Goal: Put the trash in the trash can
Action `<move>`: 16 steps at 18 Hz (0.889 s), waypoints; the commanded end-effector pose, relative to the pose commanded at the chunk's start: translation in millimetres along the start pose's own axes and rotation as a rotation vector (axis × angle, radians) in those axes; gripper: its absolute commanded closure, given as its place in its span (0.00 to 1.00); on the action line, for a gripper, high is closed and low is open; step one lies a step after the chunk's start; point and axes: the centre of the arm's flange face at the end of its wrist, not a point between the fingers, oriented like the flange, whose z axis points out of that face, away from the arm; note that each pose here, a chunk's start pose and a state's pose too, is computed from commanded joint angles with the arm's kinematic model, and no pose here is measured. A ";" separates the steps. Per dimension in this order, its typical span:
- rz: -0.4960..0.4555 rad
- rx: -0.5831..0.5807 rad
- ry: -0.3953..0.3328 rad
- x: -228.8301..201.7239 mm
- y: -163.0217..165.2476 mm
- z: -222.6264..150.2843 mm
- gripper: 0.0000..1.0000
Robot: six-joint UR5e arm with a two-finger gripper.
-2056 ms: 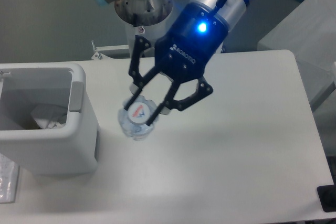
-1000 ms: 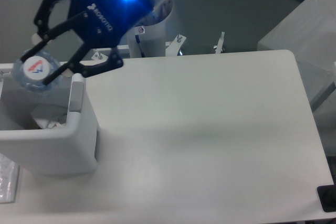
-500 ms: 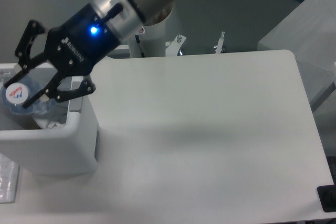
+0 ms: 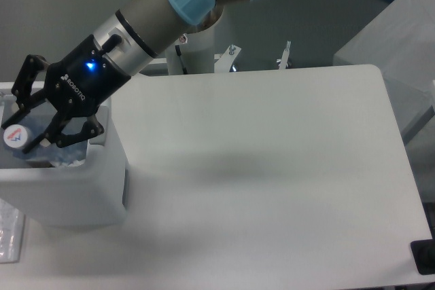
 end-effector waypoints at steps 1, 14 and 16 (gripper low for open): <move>0.001 0.002 -0.004 0.0 0.2 -3.0 0.00; -0.042 0.124 -0.294 -114.3 -0.1 -169.8 0.00; -0.030 0.107 -0.351 -127.1 -2.1 -184.3 0.00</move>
